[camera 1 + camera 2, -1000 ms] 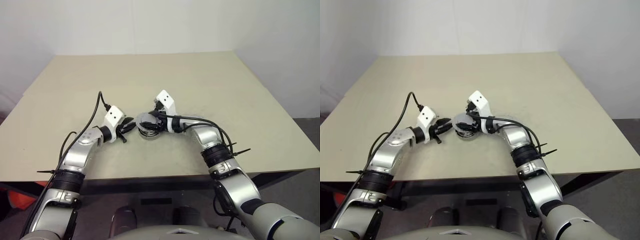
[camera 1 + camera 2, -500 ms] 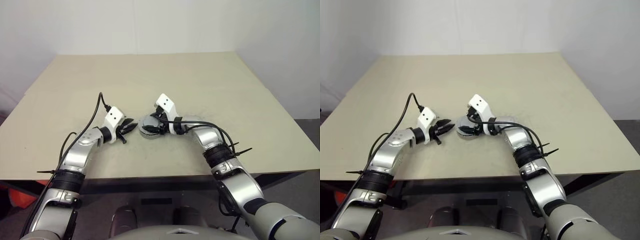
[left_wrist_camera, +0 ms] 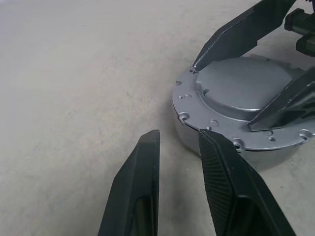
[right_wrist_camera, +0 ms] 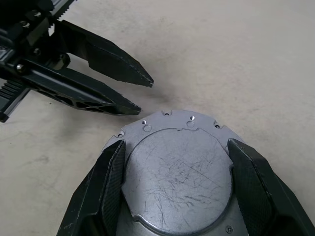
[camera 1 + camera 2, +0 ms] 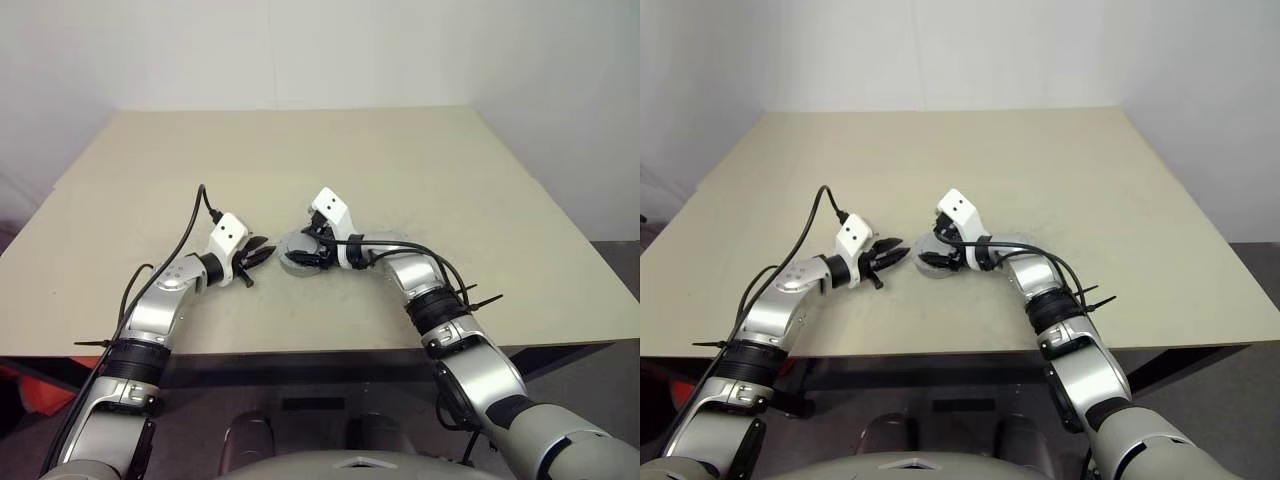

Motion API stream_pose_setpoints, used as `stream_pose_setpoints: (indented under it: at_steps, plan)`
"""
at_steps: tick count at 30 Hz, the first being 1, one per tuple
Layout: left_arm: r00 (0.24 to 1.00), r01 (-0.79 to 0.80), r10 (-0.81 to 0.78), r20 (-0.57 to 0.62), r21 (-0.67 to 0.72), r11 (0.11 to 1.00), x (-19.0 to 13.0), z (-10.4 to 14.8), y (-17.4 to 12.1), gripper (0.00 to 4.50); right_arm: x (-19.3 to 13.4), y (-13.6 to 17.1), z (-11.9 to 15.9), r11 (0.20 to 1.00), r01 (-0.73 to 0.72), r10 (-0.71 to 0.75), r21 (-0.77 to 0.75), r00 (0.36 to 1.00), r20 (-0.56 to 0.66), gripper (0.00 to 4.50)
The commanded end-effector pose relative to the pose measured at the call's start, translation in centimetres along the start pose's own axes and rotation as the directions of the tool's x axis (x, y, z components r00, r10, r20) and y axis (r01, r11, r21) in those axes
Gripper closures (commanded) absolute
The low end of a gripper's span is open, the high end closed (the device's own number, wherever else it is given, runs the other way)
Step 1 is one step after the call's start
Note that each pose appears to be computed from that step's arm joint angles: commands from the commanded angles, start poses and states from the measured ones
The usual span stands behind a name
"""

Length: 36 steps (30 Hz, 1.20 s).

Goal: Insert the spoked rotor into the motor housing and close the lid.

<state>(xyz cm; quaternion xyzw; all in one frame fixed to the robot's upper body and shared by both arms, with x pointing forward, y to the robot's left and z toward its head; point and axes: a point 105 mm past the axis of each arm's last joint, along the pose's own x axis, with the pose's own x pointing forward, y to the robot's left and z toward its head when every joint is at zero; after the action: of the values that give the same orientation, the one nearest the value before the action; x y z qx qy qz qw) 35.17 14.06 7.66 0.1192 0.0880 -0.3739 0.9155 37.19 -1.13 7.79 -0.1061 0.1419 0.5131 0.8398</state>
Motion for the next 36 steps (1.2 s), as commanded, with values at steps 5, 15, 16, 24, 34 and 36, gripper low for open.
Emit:
stream_pose_setpoints:
  at_steps: [5, 15, 16, 24, 34, 36]
  plan:
    - [0.999, -0.012, 0.009, 0.051, 0.044, 0.999, -0.2, 1.8, 0.4, 3.17, -0.2, -1.3, -0.5, 0.997, 0.058, -0.060, -0.045, 0.997, -0.044, 1.34]
    - [0.999, -0.011, 0.008, 0.052, 0.041, 0.999, -0.2, 1.7, 0.2, 3.17, -0.8, -2.2, -2.8, 0.993, 0.085, -0.095, -0.079, 0.986, -0.133, 1.34]
    - [0.999, -0.011, 0.008, 0.052, 0.041, 0.999, -0.2, 1.7, 0.2, 3.17, -0.8, -2.1, -3.0, 0.994, 0.081, -0.092, -0.076, 0.986, -0.141, 1.34]
    - [0.997, -0.012, 0.012, 0.082, -0.003, 1.000, 0.2, 2.3, 0.2, 3.17, -0.6, -1.8, -3.7, 0.996, 0.072, -0.079, -0.051, 0.985, -0.152, 1.34]
    - [0.991, 0.056, -0.023, 0.135, -0.246, 0.968, 2.3, 2.4, -1.3, 4.47, -0.6, -1.7, -3.8, 0.996, 0.076, -0.082, -0.046, 0.985, -0.150, 1.34]
    - [0.993, 0.055, -0.023, 0.116, -0.278, 0.959, 2.6, 1.9, -1.3, 4.47, -0.6, -1.7, -3.7, 0.996, 0.078, -0.084, -0.045, 0.986, -0.147, 1.34]
